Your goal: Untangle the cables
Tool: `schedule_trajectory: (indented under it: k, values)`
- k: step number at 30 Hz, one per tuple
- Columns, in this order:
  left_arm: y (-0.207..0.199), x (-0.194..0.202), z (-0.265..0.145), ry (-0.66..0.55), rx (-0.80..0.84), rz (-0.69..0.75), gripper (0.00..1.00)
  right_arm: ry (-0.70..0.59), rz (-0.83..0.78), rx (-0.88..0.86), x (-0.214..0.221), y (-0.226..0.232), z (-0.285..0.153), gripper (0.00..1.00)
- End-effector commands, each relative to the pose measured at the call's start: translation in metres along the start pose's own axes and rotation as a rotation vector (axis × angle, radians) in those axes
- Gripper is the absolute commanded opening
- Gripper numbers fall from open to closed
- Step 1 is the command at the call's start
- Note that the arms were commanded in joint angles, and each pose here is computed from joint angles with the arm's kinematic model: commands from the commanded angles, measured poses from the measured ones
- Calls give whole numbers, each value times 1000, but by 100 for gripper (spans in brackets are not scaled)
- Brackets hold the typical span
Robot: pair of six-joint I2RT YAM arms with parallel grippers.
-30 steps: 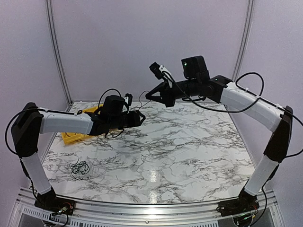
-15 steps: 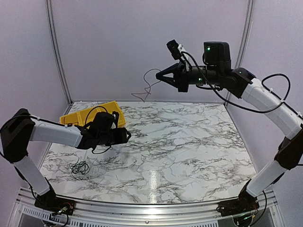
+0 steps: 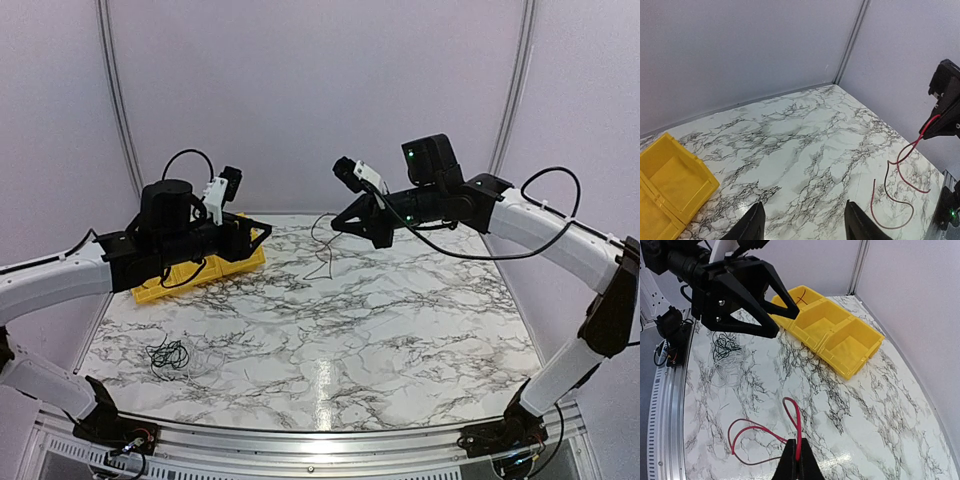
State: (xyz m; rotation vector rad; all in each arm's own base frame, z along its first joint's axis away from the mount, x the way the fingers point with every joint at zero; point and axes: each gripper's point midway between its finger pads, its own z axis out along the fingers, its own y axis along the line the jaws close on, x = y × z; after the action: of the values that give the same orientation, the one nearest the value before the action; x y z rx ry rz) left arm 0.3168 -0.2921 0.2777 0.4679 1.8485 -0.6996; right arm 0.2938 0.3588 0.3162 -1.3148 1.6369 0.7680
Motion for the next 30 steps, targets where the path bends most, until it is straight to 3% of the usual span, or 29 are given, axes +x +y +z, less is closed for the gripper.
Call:
schedule_trajectory:
  k: [1,11,26,30]
  values:
    - [-35,14,3,168,196,184,57,3,-48,-10,1,5,-8,0]
    - [-84,-18,16,129,414,190,57,6,-49,-3,3,4,-7,0]
    - [-103,-7,47,170,525,173,39,3,-54,5,1,6,-11,0]
    - [-103,-6,54,173,524,178,24,5,-53,15,2,6,-12,0]
